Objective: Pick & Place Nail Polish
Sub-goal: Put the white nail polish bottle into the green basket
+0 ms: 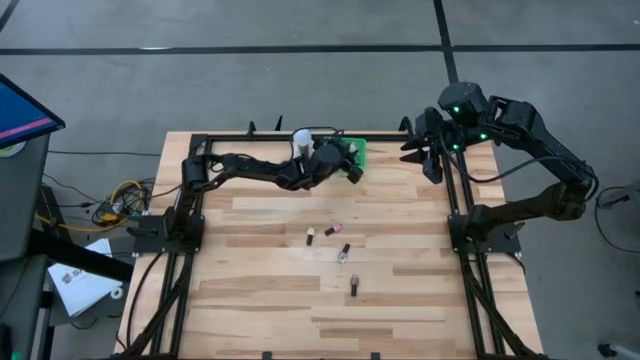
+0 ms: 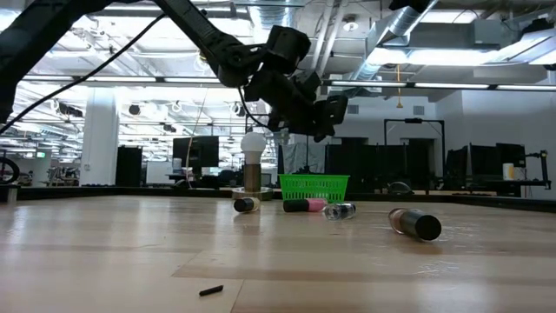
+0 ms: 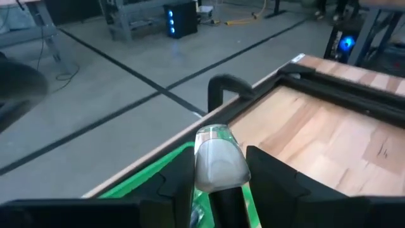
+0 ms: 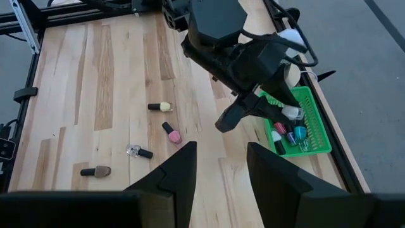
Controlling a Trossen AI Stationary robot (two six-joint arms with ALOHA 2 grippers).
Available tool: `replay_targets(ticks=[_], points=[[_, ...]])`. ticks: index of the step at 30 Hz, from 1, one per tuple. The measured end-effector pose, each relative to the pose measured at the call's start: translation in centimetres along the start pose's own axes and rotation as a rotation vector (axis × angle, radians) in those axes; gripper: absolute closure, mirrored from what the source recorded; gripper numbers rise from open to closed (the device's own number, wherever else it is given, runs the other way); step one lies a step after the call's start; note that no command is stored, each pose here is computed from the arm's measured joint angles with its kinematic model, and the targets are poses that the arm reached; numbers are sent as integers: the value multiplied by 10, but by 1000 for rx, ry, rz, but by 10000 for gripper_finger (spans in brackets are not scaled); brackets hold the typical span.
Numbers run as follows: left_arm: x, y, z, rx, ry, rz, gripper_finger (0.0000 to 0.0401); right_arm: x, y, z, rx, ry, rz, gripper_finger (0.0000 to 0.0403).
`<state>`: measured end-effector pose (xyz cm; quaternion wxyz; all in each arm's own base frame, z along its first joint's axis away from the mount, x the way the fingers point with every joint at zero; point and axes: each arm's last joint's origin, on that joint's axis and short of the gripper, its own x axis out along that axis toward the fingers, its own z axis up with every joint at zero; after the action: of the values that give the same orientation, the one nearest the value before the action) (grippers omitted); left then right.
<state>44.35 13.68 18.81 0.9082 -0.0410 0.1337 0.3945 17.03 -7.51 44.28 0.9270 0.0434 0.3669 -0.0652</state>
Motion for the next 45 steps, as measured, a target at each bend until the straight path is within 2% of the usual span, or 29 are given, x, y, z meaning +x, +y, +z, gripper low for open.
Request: replay_targets(ticks=[3, 7, 15, 25, 28, 33, 37, 45], points=[[3, 1, -4, 0, 10, 6, 283, 0, 0, 0, -5, 1, 0, 272], [7, 2, -11, -64, 20, 12, 284, 0, 0, 0, -5, 1, 0, 272], [15, 0, -27, -53, 40, 41, 283, 0, 0, -1, 0, 11, 2, 272], [13, -2, -28, -52, 35, 51, 283, 0, 0, -2, 6, 15, 3, 272], [14, -4, -26, -33, 33, -15, 282, 0, 0, -2, 6, 15, 3, 272], [15, -11, -15, 117, 6, -198, 283, 0, 0, -1, 6, 14, 3, 272], [18, -9, -8, 192, -17, -234, 283, 0, 0, -1, 6, 13, 2, 272], [36, 17, 9, 196, 56, -266, 280, 0, 0, -1, 5, 13, 3, 272]])
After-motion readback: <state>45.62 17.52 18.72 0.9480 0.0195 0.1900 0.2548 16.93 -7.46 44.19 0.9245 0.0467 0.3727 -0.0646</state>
